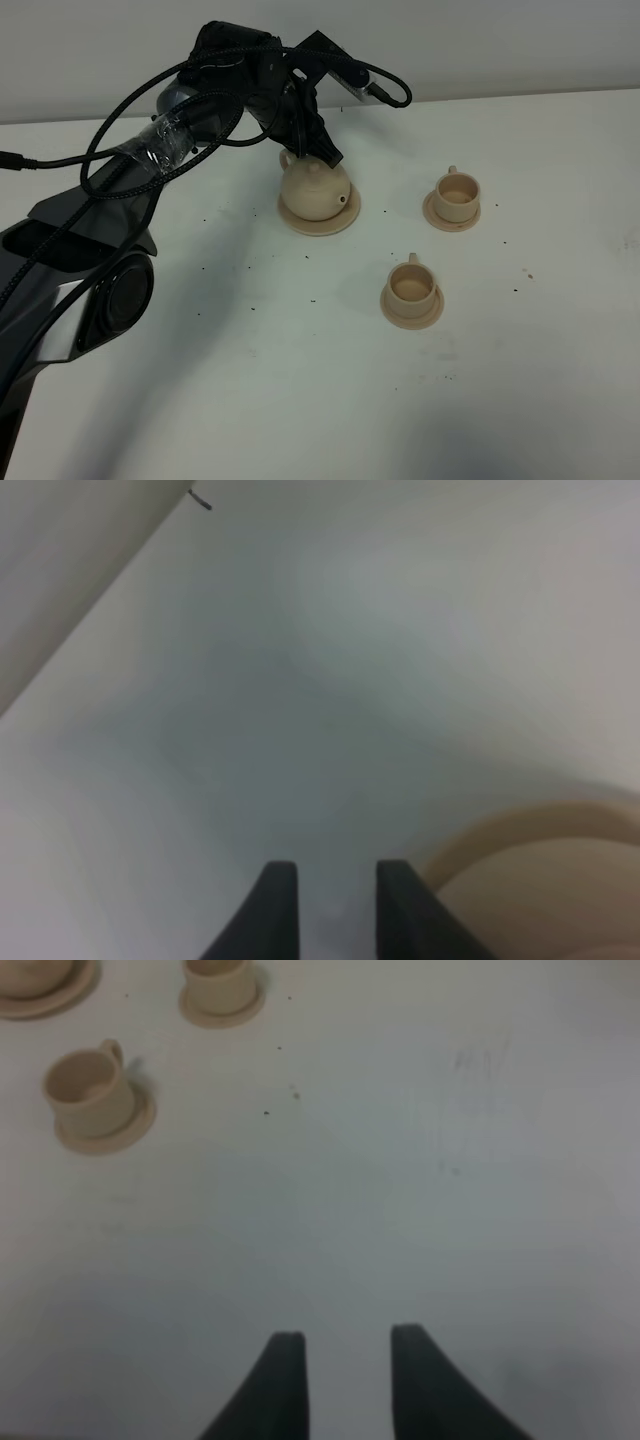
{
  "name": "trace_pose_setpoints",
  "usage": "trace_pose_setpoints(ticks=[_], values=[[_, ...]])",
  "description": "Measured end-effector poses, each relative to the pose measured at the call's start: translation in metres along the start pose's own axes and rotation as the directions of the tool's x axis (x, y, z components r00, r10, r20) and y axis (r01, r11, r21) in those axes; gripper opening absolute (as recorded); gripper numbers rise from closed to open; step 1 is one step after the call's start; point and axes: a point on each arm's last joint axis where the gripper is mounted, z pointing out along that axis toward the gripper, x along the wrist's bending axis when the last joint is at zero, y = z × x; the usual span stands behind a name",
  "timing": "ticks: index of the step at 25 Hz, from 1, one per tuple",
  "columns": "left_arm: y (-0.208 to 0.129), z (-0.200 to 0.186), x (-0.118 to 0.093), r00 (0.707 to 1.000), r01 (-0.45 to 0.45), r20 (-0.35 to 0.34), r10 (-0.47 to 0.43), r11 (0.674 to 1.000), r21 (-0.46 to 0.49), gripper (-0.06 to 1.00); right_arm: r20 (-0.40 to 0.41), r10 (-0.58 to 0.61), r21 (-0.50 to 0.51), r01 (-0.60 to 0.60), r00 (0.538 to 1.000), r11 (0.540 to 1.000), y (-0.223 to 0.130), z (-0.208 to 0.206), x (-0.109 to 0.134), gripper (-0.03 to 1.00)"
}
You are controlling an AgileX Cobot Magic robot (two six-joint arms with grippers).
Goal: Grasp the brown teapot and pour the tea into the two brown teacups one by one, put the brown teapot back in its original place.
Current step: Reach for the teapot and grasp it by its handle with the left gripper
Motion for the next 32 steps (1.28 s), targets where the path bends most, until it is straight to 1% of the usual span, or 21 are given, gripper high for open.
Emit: trace_pose_setpoints(ticks=[4, 12, 15, 19, 25, 29, 32], values=[[-0.002, 0.000, 0.002, 1.000, 0.007, -0.017, -0.007, 1.000, 0.017, 0.21, 0.000, 0.000, 0.000, 0.000, 1.000, 1.000, 0.000, 0.000, 0.000, 0.23], [-0.005, 0.000, 0.001, 1.000, 0.008, -0.014, -0.007, 0.999, 0.052, 0.21, 0.000, 0.000, 0.000, 0.000, 1.000, 1.000, 0.000, 0.000, 0.000, 0.23], [-0.006, 0.000, 0.002, 0.999, 0.023, -0.024, -0.022, 0.998, 0.066, 0.21, 0.000, 0.000, 0.000, 0.000, 1.000, 1.000, 0.000, 0.000, 0.000, 0.23], [-0.010, -0.001, 0.004, 0.999, 0.025, -0.048, -0.019, 0.994, 0.110, 0.21, 0.000, 0.000, 0.000, 0.000, 1.000, 1.000, 0.000, 0.000, 0.000, 0.23], [-0.015, -0.003, 0.004, 0.999, 0.023, -0.049, -0.015, 0.986, 0.167, 0.21, 0.000, 0.000, 0.000, 0.000, 1.000, 1.000, 0.000, 0.000, 0.000, 0.23], [-0.015, -0.003, 0.004, 0.999, 0.026, -0.044, -0.019, 0.986, 0.165, 0.21, 0.000, 0.001, 0.000, -0.001, 1.000, 1.000, 0.000, 0.000, 0.000, 0.23], [-0.012, -0.007, 0.004, 0.999, 0.039, -0.032, -0.035, 0.989, 0.144, 0.21, 0.000, 0.001, 0.000, -0.001, 1.000, 1.000, 0.000, 0.000, 0.000, 0.23]])
